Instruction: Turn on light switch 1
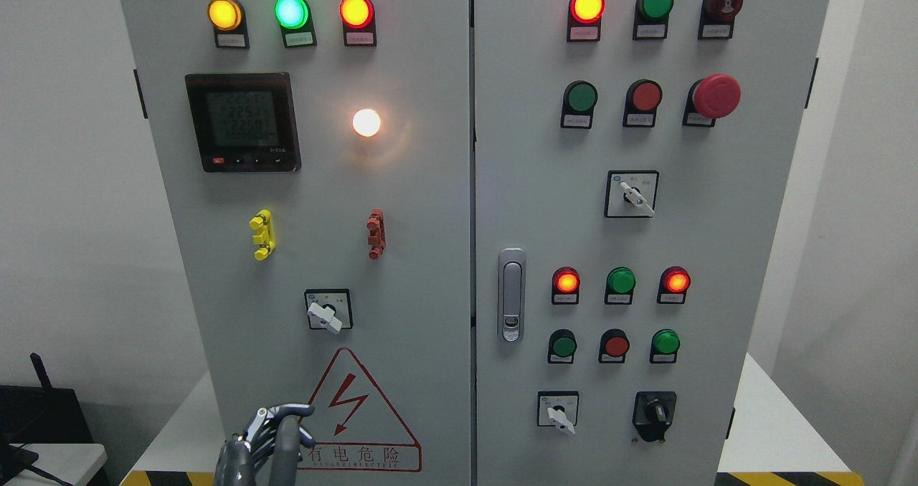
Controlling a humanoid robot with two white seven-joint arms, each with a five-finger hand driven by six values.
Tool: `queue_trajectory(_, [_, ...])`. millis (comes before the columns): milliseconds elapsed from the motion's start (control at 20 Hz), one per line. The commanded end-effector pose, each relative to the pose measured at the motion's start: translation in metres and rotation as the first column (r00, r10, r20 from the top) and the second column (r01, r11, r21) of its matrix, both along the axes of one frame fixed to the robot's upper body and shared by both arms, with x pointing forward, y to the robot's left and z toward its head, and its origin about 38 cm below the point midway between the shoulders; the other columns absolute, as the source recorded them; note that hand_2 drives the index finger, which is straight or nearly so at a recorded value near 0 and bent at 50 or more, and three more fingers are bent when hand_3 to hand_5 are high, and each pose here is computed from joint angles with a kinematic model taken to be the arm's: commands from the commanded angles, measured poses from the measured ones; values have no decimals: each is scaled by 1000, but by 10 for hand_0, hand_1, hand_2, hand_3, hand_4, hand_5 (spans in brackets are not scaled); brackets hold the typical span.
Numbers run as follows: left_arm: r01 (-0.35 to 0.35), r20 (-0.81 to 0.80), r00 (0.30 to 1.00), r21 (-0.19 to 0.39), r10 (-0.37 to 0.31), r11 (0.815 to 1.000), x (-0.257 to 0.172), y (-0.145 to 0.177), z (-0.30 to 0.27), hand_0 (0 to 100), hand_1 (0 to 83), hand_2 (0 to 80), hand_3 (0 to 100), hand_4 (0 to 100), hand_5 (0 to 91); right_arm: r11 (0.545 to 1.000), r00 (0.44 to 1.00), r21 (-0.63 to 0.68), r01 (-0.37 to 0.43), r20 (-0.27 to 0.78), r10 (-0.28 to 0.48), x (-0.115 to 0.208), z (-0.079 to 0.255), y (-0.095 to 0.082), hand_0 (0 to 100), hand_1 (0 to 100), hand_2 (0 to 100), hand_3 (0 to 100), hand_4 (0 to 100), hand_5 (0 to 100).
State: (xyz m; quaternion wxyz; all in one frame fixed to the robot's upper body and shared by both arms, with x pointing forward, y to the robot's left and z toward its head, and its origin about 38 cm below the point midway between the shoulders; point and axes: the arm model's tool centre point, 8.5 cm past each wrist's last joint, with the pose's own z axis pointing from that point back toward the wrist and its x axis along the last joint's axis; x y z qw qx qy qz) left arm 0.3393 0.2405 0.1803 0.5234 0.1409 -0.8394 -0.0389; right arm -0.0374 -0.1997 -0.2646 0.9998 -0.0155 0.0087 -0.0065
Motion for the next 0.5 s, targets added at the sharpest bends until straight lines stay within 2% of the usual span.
queue_trajectory(0, [-258, -242, 934, 45, 262, 965, -77, 142, -109, 197, 0, 212, 456, 546, 314, 1000, 1000, 2, 8, 1, -8, 0, 0, 1, 120, 389, 0, 0, 0, 0])
queue_trajectory(100, [-304, -353, 886, 46, 300, 952, -107, 174, -151, 192, 0, 114, 401, 494, 314, 1000, 1000, 2, 8, -1, -8, 0, 0, 1, 120, 389, 0, 0, 0, 0])
queue_trajectory(150, [-340, -412, 853, 30, 321, 940, -126, 187, -177, 192, 0, 94, 391, 484, 316, 1000, 1000, 0, 8, 0, -8, 0, 0, 0, 120, 389, 0, 0, 0, 0])
queue_trajectory(251, [-414, -505, 790, -20, 349, 910, -161, 200, -222, 199, 0, 0, 338, 437, 317, 1000, 1000, 2, 8, 1, -8, 1, 0, 1, 120, 389, 0, 0, 0, 0])
queue_trajectory(351, [-479, -618, 710, -71, 339, 875, -206, 202, -271, 210, 0, 0, 324, 423, 316, 1000, 1000, 2, 8, 1, -8, 0, 0, 1, 120, 389, 0, 0, 0, 0])
queue_trajectory(451, [-541, -727, 612, -98, 311, 836, -254, 193, -316, 272, 0, 0, 333, 431, 320, 1000, 1000, 2, 8, 0, -8, 0, 0, 1, 120, 389, 0, 0, 0, 0])
